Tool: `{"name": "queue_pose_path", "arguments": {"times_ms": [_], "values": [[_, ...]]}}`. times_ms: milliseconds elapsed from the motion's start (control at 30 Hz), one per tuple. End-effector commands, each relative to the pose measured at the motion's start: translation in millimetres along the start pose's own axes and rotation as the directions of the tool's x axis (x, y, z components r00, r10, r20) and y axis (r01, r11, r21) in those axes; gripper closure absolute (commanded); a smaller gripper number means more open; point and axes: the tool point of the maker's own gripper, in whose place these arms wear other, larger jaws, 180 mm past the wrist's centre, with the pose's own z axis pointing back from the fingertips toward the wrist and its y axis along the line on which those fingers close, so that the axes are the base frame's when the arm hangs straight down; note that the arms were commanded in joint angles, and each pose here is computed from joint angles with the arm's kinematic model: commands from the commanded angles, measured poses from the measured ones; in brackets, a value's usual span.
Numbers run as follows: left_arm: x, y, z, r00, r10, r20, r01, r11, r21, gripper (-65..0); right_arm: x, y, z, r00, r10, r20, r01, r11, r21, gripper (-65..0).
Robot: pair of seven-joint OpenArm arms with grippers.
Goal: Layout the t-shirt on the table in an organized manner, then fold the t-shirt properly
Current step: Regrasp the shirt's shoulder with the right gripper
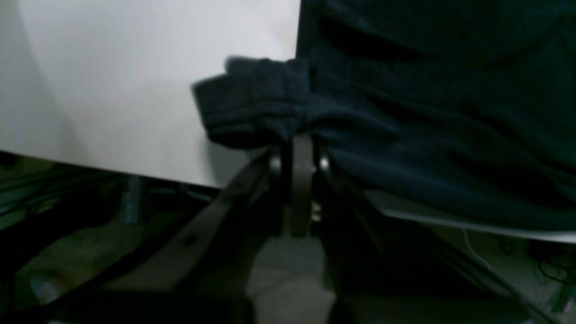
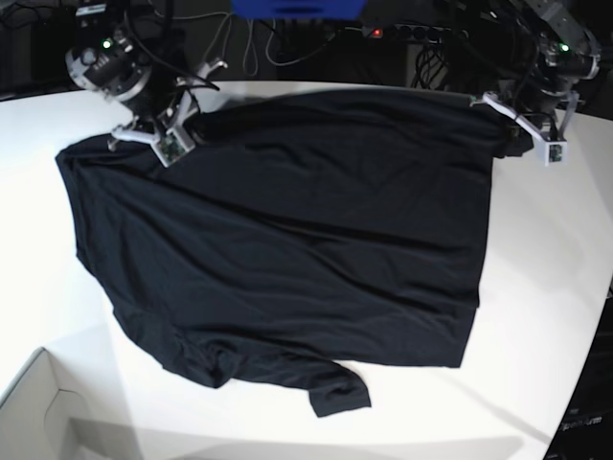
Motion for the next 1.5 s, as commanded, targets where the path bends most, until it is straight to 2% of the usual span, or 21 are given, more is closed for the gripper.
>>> {"name": "queue_pose_path", "arguments": {"times_ms": [0, 133, 200, 333, 500, 567, 667, 733, 800, 967, 1033, 1200, 1333, 1467], "values": [[10.9, 1.5, 4.1, 0.999, -0.011, 0.041, 0.011, 1.0, 0.005, 0.0, 14.6, -4.5, 1.7, 0.999, 0.022, 0.046, -0.022, 1.0, -0.006, 0.0], [9.6, 0.7, 4.1, 0.999, -0.011, 0.038, 0.011, 1.0, 0.003, 0.0, 42.3, -24.6, -5.7, 0.995, 0.062, 0.078, -0.058, 0.997, -0.048, 0.0], [9.0, 0.8, 4.2, 0.999, -0.011, 0.036, 0.011, 1.0, 0.003, 0.0, 51.7, -33.3, -14.0, 0.995, 0.075, 0.062, -0.072, 0.996, -0.058, 0.0], [9.0, 0.8, 4.2, 0.999, -0.011, 0.036, 0.011, 1.0, 0.003, 0.0, 64.2, -36.9, -33.6, 0.994, 0.106, 0.022, -0.105, 0.994, -0.037, 0.0], [8.9, 1.2, 4.3, 0.999, -0.01, 0.036, 0.01, 1.0, 0.005, 0.0, 58.1, -28.4, -48.6, 0.993, 0.113, -0.016, -0.113, 0.994, 0.009, 0.0], [8.1, 1.1, 3.8, 0.999, -0.009, 0.034, 0.009, 1.0, 0.003, 0.0, 55.2, -27.3, -50.7, 0.994, 0.11, -0.027, -0.109, 0.994, 0.015, -5.6], [9.5, 0.5, 3.4, 0.999, -0.01, 0.037, 0.009, 1.0, 0.002, 0.0, 53.6, -26.0, -48.5, 0.993, 0.113, -0.028, -0.112, 0.994, 0.015, -18.5], [10.7, 0.4, 3.2, 0.999, -0.009, 0.04, 0.009, 1.0, 0.002, 0.0, 54.1, -34.3, -41.9, 0.995, 0.102, -0.019, -0.102, 0.995, -0.015, -25.2], [11.3, 0.3, 3.1, 0.999, -0.009, 0.042, 0.009, 1.0, 0.001, 0.0, 48.2, -55.8, -26.9, 0.998, 0.065, -0.019, -0.066, 0.994, -0.087, -28.7], [11.5, -0.1, 3.0, 0.999, -0.01, 0.042, 0.01, 1.0, 0.0, 0.0, 5.8, -79.3, -5.2, 0.995, -0.028, -0.093, 0.011, 0.985, -0.17, -29.0], [11.6, -0.6, 2.8, 0.999, -0.011, 0.042, 0.011, 1.0, -0.001, 0.0, -11.5, -77.0, 0.3, 0.991, -0.051, -0.126, 0.028, 0.985, -0.173, -29.1], [12.0, -1.2, 2.3, 0.999, -0.011, 0.043, 0.011, 1.0, -0.003, 0.0, -36.9, -63.5, -3.3, 0.986, -0.097, -0.136, 0.078, 0.987, -0.141, -29.7], [11.4, -1.1, 2.4, 0.999, -0.011, 0.041, 0.011, 1.0, -0.003, 0.0, -65.0, -75.1, -5.9, 0.972, -0.172, -0.163, 0.145, 0.975, -0.168, -35.2], [10.2, -1.0, 2.6, 0.999, -0.011, 0.038, 0.011, 1.0, -0.003, 0.0, -71.5, -78.4, -8.9, 0.968, -0.191, -0.162, 0.164, 0.972, -0.171, -35.7]]}}
